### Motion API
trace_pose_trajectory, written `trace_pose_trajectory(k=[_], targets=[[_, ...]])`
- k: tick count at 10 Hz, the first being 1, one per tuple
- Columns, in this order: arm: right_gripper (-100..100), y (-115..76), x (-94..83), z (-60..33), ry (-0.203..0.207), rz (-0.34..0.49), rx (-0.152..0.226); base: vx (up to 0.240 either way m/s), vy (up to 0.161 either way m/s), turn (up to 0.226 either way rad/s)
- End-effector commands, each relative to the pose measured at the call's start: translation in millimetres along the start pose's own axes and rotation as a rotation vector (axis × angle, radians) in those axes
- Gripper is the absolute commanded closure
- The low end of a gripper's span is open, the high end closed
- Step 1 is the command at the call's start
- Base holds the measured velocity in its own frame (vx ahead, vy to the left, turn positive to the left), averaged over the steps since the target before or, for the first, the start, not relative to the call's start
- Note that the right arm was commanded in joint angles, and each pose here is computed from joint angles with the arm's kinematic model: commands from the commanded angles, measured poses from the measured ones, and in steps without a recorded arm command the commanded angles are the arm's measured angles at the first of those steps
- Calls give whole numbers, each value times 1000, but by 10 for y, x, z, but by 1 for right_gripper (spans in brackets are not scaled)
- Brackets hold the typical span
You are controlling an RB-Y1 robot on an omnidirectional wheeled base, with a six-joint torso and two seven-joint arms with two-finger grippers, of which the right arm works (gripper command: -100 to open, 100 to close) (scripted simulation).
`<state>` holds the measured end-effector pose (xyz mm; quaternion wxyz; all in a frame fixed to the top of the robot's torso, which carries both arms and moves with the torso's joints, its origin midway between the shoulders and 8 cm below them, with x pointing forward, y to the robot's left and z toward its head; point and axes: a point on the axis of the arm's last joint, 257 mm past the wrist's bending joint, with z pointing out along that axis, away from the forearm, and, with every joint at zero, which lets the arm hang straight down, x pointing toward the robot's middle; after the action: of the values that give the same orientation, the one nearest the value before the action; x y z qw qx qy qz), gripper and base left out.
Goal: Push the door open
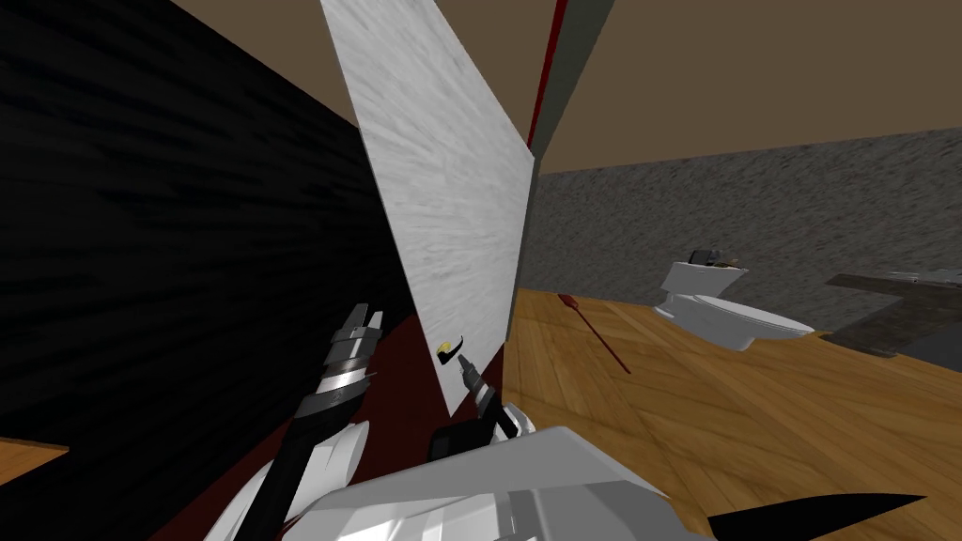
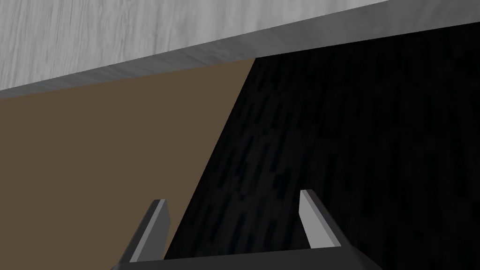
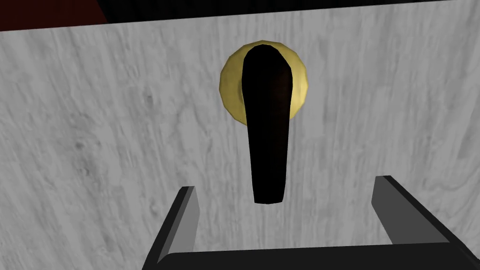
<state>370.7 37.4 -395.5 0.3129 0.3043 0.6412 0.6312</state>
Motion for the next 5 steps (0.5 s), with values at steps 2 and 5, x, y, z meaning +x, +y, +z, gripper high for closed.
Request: trace_pose_trajectory(k=[2,5], targets=[[-100,20,-3,26,-7,3,-7,213,148,25],[100,30,8,39,-8,5,-9,77,59,6]])
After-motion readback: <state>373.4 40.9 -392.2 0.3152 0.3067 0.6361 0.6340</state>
